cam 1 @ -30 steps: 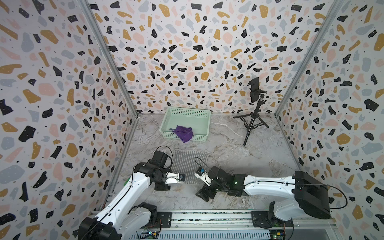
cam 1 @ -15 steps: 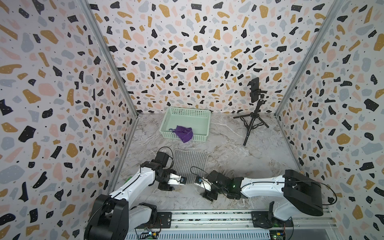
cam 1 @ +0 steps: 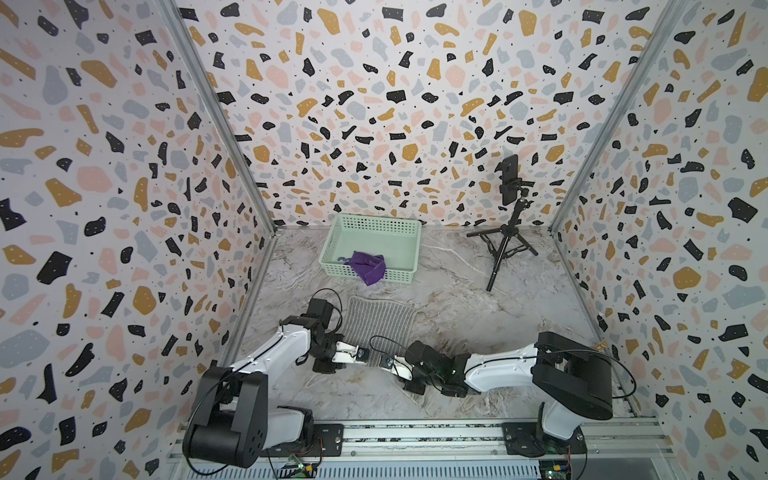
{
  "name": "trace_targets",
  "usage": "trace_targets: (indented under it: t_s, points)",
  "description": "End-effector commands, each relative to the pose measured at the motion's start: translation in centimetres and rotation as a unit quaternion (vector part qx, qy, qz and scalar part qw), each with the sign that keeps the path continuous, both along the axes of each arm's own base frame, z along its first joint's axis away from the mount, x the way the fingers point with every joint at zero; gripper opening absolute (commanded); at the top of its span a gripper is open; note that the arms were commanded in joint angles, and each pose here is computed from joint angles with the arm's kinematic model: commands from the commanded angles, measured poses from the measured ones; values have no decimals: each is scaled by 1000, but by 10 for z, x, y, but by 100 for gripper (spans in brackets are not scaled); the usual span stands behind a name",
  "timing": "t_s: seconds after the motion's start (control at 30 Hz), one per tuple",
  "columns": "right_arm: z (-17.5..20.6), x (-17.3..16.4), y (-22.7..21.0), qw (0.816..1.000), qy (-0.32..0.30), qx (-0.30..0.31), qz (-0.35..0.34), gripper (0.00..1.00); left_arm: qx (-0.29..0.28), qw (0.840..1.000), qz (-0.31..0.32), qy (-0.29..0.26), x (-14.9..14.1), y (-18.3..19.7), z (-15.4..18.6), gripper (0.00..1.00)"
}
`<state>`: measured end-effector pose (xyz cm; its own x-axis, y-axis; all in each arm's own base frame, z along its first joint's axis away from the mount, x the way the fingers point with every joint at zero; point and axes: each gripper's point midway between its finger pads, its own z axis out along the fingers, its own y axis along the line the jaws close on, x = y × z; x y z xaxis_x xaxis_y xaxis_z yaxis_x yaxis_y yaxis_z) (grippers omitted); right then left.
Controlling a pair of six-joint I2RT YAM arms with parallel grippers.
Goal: Fold the square dishcloth
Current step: Fold the cleaning item at the center of the board.
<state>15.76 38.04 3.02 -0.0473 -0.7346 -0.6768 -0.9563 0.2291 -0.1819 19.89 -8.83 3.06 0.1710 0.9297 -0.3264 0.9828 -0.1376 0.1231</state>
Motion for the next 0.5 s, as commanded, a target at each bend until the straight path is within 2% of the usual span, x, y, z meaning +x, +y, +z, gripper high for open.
trace_targets:
  t_s: [0.0, 0.03, 0.3, 0.47]
  points:
    - [18, 8, -4, 999, -10, 24, -33, 4, -15, 999, 33, 14, 1, -4, 21, 1]
    - [23, 7, -7, 999, -8, 28, -37, 0, -23, 999, 36, 13, -1, -5, 27, 0]
    - [53, -9, -31, 994, 43, 67, -70, 0, -74, 996, 51, 9, -21, -17, 61, 0]
    - [64, -23, -49, 990, 86, 66, -87, 0, -89, 994, 59, 34, -38, -20, 86, 0]
